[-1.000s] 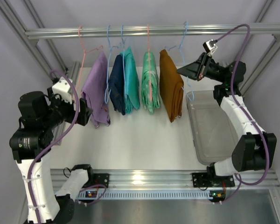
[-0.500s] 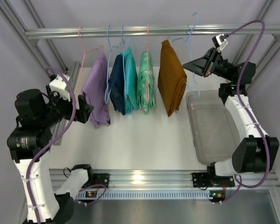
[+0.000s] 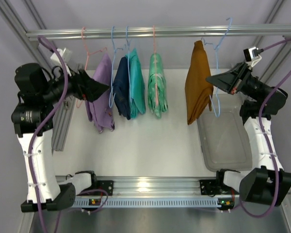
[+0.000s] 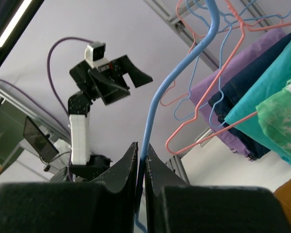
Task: Remove the trousers from the hanger
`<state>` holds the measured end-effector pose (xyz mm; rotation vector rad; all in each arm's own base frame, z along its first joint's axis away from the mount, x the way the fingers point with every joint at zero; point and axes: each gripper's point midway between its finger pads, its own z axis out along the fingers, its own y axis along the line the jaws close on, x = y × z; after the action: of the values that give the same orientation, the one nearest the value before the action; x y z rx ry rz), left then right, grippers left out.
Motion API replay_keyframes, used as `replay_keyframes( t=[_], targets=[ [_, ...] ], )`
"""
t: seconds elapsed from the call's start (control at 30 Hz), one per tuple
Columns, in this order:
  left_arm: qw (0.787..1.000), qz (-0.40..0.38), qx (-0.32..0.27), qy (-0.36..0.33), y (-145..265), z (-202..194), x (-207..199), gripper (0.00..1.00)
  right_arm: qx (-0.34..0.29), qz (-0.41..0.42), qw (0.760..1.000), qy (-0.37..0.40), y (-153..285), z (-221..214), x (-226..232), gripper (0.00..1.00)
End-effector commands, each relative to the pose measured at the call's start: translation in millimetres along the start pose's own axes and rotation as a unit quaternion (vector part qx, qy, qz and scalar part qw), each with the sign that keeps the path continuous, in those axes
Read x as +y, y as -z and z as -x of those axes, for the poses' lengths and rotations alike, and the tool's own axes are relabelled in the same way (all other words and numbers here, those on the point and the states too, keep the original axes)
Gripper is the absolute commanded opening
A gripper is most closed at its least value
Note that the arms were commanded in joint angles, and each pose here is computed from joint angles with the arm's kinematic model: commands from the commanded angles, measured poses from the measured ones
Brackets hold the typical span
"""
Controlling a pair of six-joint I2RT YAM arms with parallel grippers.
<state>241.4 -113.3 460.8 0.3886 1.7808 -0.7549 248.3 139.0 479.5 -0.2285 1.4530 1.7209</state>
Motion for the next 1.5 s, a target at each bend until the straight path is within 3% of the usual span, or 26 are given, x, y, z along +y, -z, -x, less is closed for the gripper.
replay_keyframes(
  t=[0.0,0.17,0.47,0.67,1.07,1.37,1.47],
  targets=[
    [0.992,-0.107,-0.059,0.011,-6,51,-36,0.99,-0.015,0.063,0.982,0.179,3,-16,68,0.0],
    [0.981,-0.171,-0.066,0.061,-38,71,-40,0.99,-0.024,0.023,0.981,0.192,6,-24,61,0.0],
    [0.952,-0.289,-0.052,0.083,-93,86,-114,0.99,-0.038,-0.018,0.979,0.197,-4,-28,41,0.0],
    [0.935,-0.339,-0.024,0.096,-123,70,-160,0.99,-0.049,-0.058,0.979,0.188,-11,-25,19,0.0],
    [0.887,-0.393,0.044,0.24,-200,40,-213,0.97,-0.078,-0.078,0.967,0.229,-26,-27,28,0.0],
    [0.873,-0.365,0.091,0.312,-231,6,-228,0.92,-0.071,-0.073,0.965,0.243,-30,-37,37,0.0],
    [0.863,-0.377,0.088,0.325,-226,11,-233,0.91,-0.063,-0.07,0.966,0.24,-32,-42,35,0.0]
  ],
)
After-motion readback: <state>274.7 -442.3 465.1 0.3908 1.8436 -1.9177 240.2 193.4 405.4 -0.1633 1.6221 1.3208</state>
